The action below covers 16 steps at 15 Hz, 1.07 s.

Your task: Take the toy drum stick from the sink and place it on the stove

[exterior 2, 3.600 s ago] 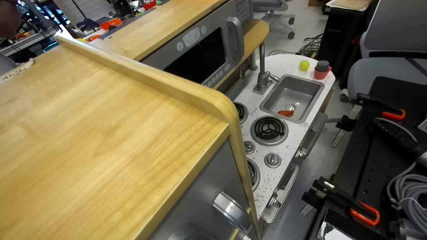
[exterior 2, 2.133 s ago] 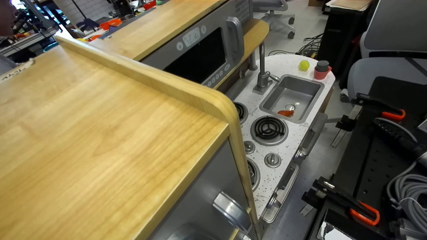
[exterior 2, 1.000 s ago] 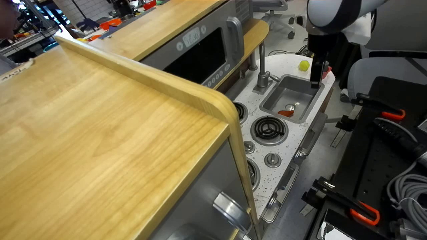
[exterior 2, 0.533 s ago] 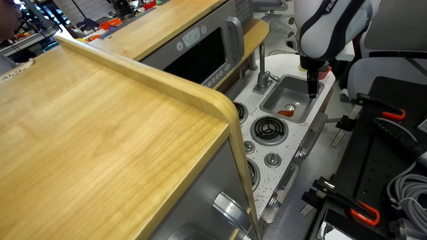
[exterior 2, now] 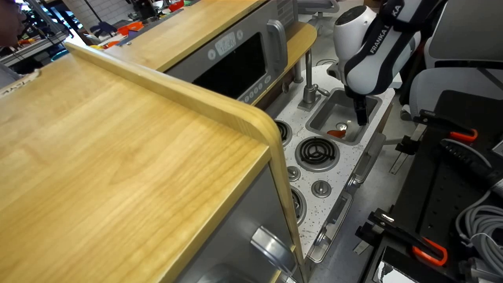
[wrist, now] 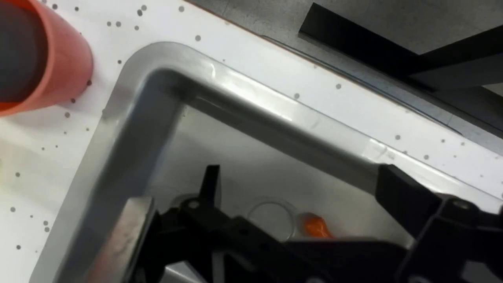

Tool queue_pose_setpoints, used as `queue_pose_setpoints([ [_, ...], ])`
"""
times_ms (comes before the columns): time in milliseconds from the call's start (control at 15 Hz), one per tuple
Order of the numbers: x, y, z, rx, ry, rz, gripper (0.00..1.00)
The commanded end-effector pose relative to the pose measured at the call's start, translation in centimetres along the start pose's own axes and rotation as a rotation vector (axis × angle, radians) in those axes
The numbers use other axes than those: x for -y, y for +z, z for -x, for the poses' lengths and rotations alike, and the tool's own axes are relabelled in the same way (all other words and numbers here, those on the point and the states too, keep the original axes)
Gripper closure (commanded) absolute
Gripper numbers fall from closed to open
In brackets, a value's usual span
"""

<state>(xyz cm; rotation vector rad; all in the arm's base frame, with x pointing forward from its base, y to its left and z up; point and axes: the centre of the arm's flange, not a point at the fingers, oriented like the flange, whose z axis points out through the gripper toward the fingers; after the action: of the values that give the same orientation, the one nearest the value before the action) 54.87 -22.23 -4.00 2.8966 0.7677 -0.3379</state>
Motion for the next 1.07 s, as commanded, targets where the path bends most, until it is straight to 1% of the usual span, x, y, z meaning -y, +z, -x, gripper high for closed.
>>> queue_pose_setpoints([
  [0,-0.7,1.9,-2.5,0.015,-0.052,0.041,0.00],
  [200,-0.3,2.5,-4.1,0.006,-0.079,0.036,0.00],
  [600,1.6,3.5,-6.5,-0.014,-0.104,0.002,0.00],
  [1000,2.6,4.2,-7.6,-0.024,-0.123,-0.006,0.00],
])
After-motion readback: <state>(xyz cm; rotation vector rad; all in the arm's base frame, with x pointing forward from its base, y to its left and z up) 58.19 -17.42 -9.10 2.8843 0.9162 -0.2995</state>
